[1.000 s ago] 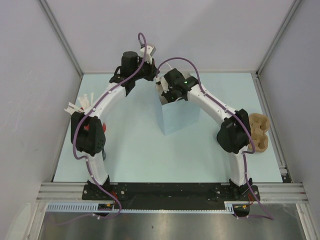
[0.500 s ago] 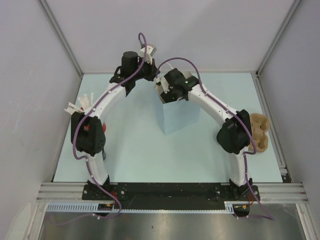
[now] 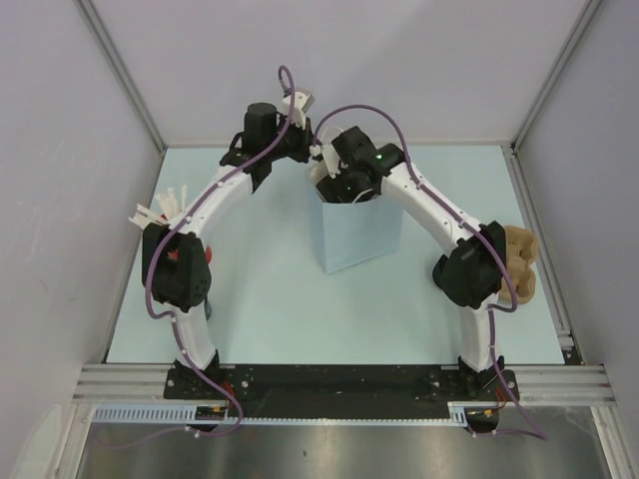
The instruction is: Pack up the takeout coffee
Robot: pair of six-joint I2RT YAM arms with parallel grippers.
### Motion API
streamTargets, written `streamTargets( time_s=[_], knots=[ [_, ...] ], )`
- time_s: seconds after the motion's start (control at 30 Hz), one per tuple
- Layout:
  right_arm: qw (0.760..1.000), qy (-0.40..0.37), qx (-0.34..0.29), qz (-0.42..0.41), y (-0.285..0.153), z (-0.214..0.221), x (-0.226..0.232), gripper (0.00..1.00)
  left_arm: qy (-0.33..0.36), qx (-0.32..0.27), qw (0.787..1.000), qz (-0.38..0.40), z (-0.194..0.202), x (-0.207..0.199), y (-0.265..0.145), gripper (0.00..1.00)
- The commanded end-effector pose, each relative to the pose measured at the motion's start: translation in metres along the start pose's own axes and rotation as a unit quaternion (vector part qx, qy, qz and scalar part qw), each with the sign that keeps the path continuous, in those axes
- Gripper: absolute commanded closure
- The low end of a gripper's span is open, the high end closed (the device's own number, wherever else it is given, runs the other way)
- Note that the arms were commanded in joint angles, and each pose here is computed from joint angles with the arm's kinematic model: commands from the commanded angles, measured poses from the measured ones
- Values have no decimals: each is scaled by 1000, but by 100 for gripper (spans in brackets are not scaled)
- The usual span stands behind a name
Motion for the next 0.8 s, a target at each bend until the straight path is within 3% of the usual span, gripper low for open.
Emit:
streamTargets(
  time_s=[0.0,0.37,0.77],
  knots=[
    [997,6,-77,-5,-52,-26,-5,27,15,-42,999,6,-32,-6,-16,100],
    [990,8,-138,-1,-86,-44,-16,23,24,-51,998,24,-42,-13,-20,95],
    [967,13,-254,-18,-159,-68,-33,20,38,-79,995,50,-69,-22,-28,100]
  ],
)
Point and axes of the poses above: each gripper's point midway between its finger pads, its own y axis out along the fingers, its own x axis along the line the jaws close on, z = x × y, the point moved 7 cm from there along -y, back along the fingers, and after that the axes turned 12 degrees about y, right-handed, at the moved point
